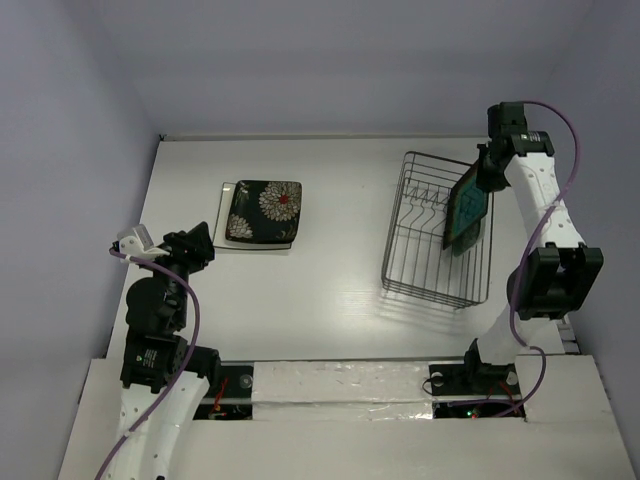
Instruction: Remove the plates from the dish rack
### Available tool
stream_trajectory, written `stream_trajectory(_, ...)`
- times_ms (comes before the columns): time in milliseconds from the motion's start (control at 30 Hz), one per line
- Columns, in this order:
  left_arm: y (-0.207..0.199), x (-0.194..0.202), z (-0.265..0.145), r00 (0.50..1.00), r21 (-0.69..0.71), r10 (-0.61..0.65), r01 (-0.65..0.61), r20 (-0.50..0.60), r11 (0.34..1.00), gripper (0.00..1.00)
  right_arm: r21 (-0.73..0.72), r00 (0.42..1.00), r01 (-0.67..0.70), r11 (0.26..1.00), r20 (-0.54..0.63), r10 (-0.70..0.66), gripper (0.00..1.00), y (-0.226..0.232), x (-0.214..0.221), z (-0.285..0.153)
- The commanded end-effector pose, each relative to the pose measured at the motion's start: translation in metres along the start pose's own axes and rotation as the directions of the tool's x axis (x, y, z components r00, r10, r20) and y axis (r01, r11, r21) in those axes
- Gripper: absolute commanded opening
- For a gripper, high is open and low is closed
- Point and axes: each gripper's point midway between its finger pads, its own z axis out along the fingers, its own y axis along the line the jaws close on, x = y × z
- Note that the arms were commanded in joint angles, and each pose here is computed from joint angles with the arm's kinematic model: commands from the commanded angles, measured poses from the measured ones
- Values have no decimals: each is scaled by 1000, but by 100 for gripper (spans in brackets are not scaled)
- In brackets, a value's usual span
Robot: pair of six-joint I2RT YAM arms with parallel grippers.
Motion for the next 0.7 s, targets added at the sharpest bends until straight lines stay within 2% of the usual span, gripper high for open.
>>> stream_trajectory(0, -6, -7, 2, 999, 27, -8, 7, 34, 1000, 53, 21, 992, -105, 994, 71, 104, 0, 4, -24, -16)
stream_trajectory(667, -6, -7, 2, 999, 28, -10, 9, 35, 1000, 53, 45, 946, -109, 993, 310, 90, 0, -5, -76, -100)
